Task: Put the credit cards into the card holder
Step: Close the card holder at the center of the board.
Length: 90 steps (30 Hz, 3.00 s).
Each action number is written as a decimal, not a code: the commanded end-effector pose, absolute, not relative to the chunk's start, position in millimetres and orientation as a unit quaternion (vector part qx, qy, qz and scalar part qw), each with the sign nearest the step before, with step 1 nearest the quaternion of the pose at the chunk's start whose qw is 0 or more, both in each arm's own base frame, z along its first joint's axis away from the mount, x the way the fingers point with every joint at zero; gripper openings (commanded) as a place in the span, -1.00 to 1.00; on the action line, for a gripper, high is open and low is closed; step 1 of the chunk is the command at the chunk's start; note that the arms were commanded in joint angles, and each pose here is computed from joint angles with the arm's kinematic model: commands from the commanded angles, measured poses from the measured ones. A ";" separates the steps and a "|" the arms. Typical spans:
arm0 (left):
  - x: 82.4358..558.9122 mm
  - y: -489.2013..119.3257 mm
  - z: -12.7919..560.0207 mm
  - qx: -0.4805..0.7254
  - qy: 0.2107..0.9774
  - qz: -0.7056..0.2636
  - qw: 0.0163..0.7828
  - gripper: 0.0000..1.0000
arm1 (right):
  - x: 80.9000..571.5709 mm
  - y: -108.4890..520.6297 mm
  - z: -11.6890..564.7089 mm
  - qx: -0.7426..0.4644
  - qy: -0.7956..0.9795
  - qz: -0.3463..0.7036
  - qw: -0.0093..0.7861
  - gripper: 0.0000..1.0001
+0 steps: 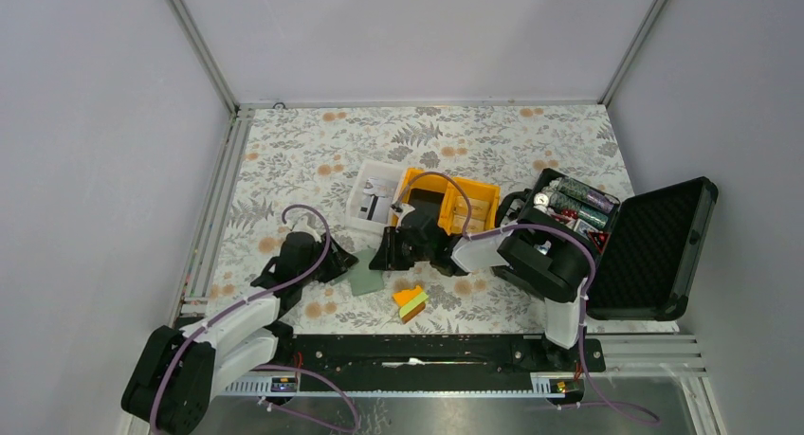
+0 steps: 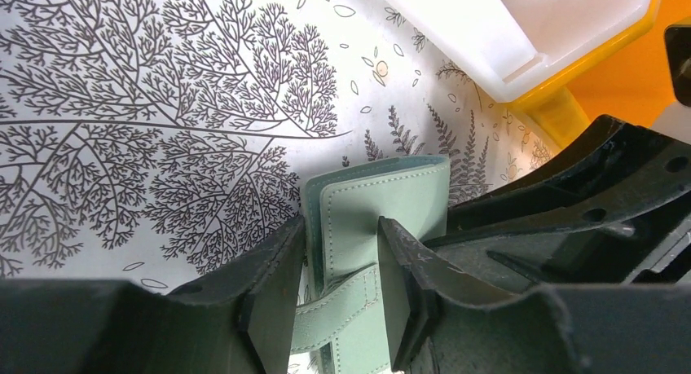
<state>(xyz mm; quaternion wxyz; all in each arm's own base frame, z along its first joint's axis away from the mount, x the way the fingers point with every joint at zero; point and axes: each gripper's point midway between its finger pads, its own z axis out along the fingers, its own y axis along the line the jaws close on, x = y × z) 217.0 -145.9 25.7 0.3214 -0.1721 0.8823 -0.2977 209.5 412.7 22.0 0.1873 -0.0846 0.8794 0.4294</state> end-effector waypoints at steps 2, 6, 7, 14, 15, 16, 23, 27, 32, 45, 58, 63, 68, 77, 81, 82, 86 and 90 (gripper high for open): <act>202.4 -142.0 11.6 -0.174 0.896 -0.280 0.298 -0.18 | 209.5 426.8 49.9 -0.099 0.848 0.480 0.202 -0.58; 205.6 -141.5 19.8 -0.170 0.893 -0.280 0.310 0.04 | 208.0 427.5 63.9 -0.099 0.834 0.500 0.211 -1.00; 207.7 -139.1 23.9 -0.169 0.892 -0.273 0.317 0.23 | 208.4 426.0 67.8 -0.099 0.833 0.499 0.217 -1.00; 225.0 -114.1 102.5 -0.177 0.864 -0.234 0.409 0.76 | 223.4 406.1 98.0 -0.135 0.831 0.446 0.303 -1.00; 226.1 -116.0 116.2 -0.176 0.856 -0.245 0.419 0.76 | 225.5 403.4 100.7 -0.143 0.833 0.429 0.319 -1.00; 226.3 -118.4 126.6 -0.177 0.852 -0.256 0.422 0.77 | 227.3 401.3 104.6 -0.154 0.833 0.410 0.338 -1.00; 224.1 -154.0 169.6 -0.206 0.814 -0.370 0.398 0.78 | 229.4 395.0 137.3 -0.207 0.813 0.235 0.491 -1.00; 220.2 -163.2 168.3 -0.205 0.814 -0.387 0.380 0.79 | 223.1 397.4 156.3 -0.220 0.787 0.177 0.548 -1.00; 215.2 -172.0 157.0 -0.209 0.813 -0.407 0.360 0.81 | 212.7 407.6 174.5 -0.238 0.758 0.156 0.587 -1.00; 214.8 -190.8 145.1 -0.191 0.820 -0.420 0.339 0.70 | 188.8 438.3 175.6 -0.320 0.712 0.082 0.619 -1.00; 217.1 -185.2 149.0 -0.186 0.819 -0.404 0.361 -1.00 | 179.5 428.8 168.5 -0.335 0.717 0.087 0.605 -0.46; 225.9 -177.2 158.1 -0.166 0.823 -0.377 0.390 -1.00 | 168.8 412.4 168.9 -0.350 0.720 0.115 0.588 0.41; 231.9 -166.6 174.0 -0.113 0.812 -0.374 0.433 -1.00 | 163.1 390.9 166.6 -0.348 0.745 0.174 0.542 0.83; 185.4 -208.0 226.1 0.088 0.723 -0.528 0.437 -0.99 | 170.6 343.1 197.4 -0.284 0.735 0.442 0.429 0.93; 166.1 -218.4 243.0 0.125 0.682 -0.584 0.422 -0.94 | 158.9 333.2 212.0 -0.293 0.701 0.511 0.401 0.92; 162.9 -220.0 245.5 0.132 0.677 -0.591 0.418 -0.94 | 155.3 332.2 216.7 -0.296 0.691 0.528 0.395 0.92; 146.2 -226.9 257.8 0.157 0.650 -0.635 0.387 -0.93 | 140.8 331.8 235.3 -0.295 0.653 0.590 0.373 0.85; 133.6 -231.3 266.2 0.182 0.636 -0.651 0.372 -0.88 | 133.5 336.3 244.8 -0.292 0.636 0.622 0.352 0.53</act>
